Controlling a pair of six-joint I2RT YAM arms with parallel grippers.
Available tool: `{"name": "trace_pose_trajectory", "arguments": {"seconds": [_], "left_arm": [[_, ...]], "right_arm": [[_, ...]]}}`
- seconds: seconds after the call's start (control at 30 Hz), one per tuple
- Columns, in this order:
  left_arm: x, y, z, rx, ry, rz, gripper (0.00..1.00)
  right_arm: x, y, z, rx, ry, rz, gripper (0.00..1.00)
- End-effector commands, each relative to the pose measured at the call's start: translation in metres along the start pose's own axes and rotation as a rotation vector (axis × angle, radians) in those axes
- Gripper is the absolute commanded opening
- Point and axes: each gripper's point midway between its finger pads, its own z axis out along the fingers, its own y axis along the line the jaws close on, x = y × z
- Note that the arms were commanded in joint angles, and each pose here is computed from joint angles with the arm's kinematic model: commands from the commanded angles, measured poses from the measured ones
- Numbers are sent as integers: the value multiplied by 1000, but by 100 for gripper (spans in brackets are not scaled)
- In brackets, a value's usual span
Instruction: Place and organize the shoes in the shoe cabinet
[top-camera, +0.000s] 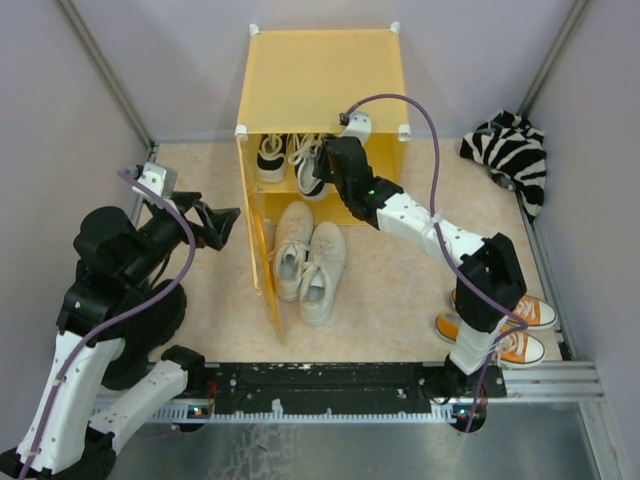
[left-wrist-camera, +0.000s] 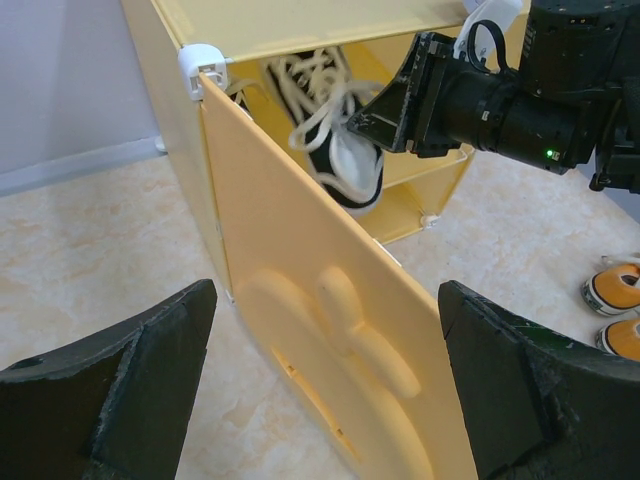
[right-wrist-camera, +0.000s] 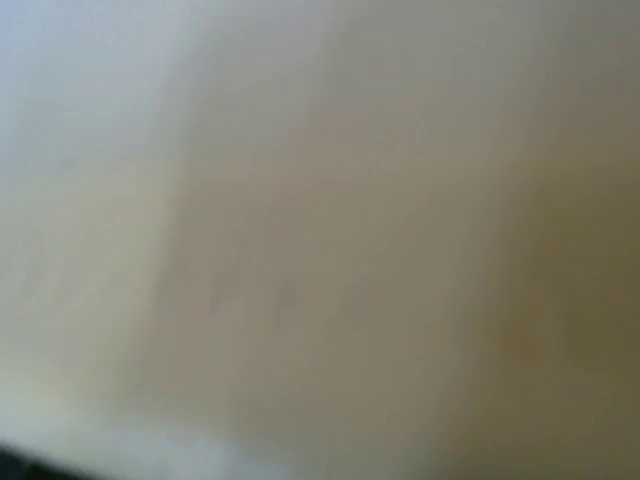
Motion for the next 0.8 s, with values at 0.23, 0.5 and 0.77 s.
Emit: {"name": "trace_pose_trajectory", "arguments": {"seconds": [0.23, 0.5, 0.77], "left_arm": [[0, 2, -3, -9, -3, 17, 98], [4, 3, -2, -15, 1, 20, 98], [1, 4, 0, -16, -1, 25, 98]], "right_arm": [[-62, 34, -16, -169, -205, 155, 59], [-72, 33, -55, -219, -226, 132, 64], [-42, 17, -85, -178, -157, -29, 63]]}}
